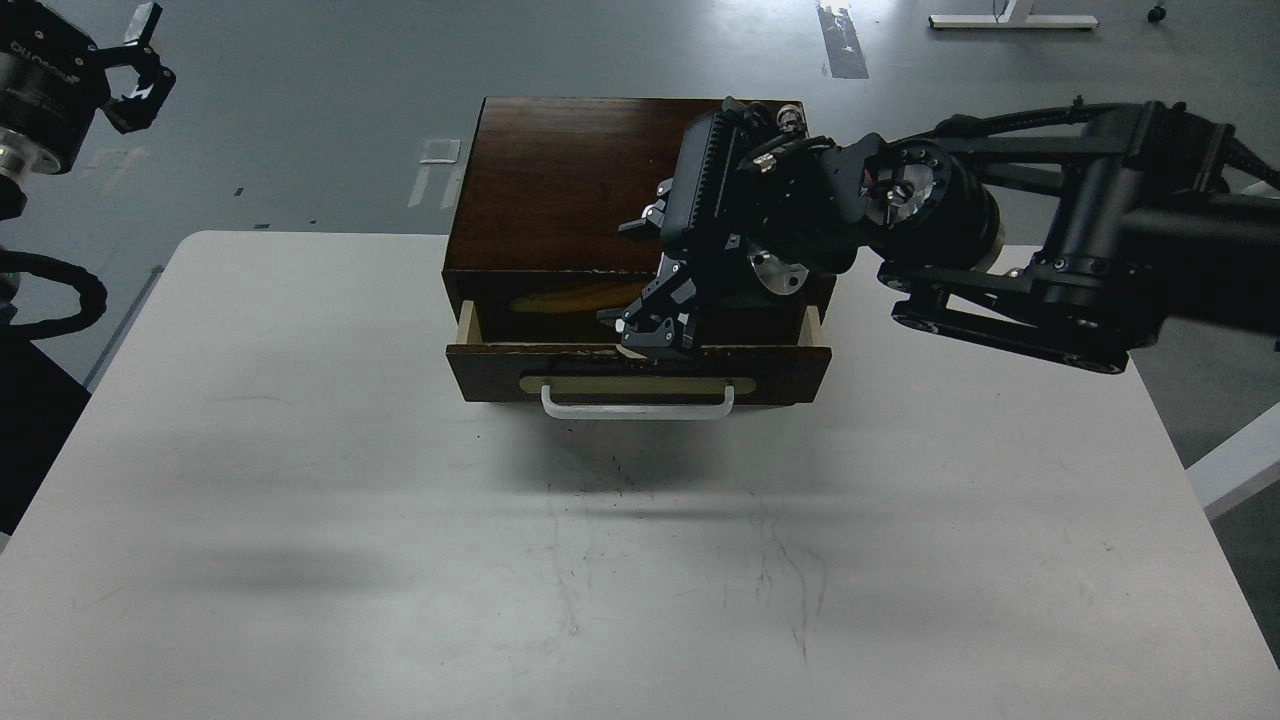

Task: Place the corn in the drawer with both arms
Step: 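Withdraw the right arm up and away from the drawer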

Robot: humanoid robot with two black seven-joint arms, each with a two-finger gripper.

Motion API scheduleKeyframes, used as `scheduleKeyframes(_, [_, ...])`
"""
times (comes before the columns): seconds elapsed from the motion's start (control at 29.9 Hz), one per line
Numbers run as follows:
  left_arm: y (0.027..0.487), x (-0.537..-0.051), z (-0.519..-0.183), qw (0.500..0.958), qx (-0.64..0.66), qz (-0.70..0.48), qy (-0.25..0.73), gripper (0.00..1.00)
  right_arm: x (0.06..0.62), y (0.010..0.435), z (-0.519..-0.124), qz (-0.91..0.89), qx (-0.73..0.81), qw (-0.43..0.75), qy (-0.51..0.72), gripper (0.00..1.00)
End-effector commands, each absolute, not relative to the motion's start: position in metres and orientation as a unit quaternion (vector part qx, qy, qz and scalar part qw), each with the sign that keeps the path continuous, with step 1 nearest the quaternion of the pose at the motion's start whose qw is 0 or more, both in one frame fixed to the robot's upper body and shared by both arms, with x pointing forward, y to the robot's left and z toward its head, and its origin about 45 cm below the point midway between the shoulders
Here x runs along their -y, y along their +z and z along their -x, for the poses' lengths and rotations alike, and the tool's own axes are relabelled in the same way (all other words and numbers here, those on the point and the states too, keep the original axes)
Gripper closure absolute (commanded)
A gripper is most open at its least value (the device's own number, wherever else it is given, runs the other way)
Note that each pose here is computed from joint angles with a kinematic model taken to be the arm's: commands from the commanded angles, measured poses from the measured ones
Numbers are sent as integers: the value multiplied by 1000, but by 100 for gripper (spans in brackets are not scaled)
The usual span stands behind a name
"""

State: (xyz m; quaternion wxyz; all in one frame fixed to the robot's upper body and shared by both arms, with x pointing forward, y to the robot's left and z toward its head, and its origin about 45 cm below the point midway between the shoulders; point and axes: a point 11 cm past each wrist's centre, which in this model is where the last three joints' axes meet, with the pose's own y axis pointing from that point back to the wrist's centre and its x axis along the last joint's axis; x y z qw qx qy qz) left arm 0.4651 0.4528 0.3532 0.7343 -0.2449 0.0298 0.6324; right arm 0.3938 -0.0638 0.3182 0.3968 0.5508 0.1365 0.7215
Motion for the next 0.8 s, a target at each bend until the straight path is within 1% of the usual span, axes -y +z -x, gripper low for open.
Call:
scheduleKeyframes(0.0, [355,-455,-464,733,-28,245,634,2,65,340,-404,-571,-94,391,716,10])
scheduleKeyframes(0.03, [355,-455,-464,733,-28,245,634,2,65,340,-404,-571,-94,391,716,10])
scheduleKeyframes(0.07, [356,-457,-464,733,-26,244,635,2,69,352,-412,-595,-62,388,701,4])
scheduleKeyframes(0.17, [358,-457,-464,732,-24,246,634,2,84,382,-432,-666,25,373,646,0])
scheduleKeyframes(0.2, [361,-456,-465,733,-23,248,633,2,93,393,-439,-690,60,365,623,0])
scheduleKeyframes(0.23, [361,-456,-465,733,-23,248,633,2,93,394,-440,-690,60,365,622,0])
scheduleKeyframes(0.3, [363,-455,-466,733,-22,251,632,2,121,415,-457,-725,134,354,575,0])
scheduleKeyframes(0.37, [361,-454,-466,734,-23,247,632,2,140,431,-466,-734,178,348,556,0])
scheduleKeyframes(0.47, [358,-451,-467,736,-26,248,630,2,159,452,-471,-744,222,326,539,0])
scheduleKeyframes(0.54, [355,-450,-468,735,-29,249,631,2,187,470,-478,-756,275,306,510,0])
scheduleKeyframes(0.64, [351,-443,-471,737,-35,251,627,2,224,484,-489,-797,357,249,419,0])
scheduleKeyframes(0.7, [350,-442,-471,737,-36,250,627,2,242,489,-494,-807,394,222,379,0])
scheduleKeyframes(0.77, [349,-443,-470,737,-37,248,628,2,281,499,-503,-811,462,173,315,0])
